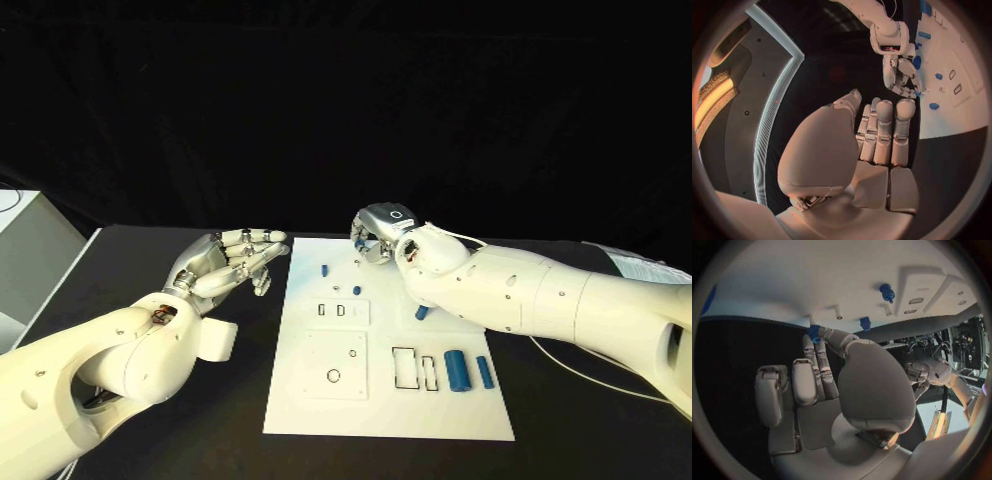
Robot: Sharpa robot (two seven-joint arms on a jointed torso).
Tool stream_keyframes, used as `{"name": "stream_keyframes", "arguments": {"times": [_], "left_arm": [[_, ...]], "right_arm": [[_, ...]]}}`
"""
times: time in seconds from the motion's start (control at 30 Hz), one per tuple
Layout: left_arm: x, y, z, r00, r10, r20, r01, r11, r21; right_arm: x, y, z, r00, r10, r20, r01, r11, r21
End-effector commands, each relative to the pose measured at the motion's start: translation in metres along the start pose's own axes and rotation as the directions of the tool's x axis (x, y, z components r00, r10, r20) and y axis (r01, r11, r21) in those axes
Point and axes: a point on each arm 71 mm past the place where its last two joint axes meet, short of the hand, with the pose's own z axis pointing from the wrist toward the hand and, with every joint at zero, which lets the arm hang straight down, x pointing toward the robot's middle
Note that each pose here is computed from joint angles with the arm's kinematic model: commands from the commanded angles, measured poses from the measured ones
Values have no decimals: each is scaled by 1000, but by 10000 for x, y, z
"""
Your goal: Assemble the parts on the task board
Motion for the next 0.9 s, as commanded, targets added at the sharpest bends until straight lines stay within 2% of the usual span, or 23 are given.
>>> {"name": "stream_keyframes", "arguments": {"times": [0.03, 0.6, 0.9], "left_arm": [[8, -3, 14, 1000, -1, -6, 1, 1000, 7], [-22, 6, 18, 1000, 1, 1, -1, 1000, 6], [-19, 7, 20, 1000, 1, -1, -1, 1000, 6]], "right_arm": [[28, 0, -11, 1000, -8, -24, 8, 1000, -8], [-8, -21, -58, 999, -49, 8, 49, 999, -2], [2, -4, -60, 998, -57, -6, 57, 998, -5]]}}
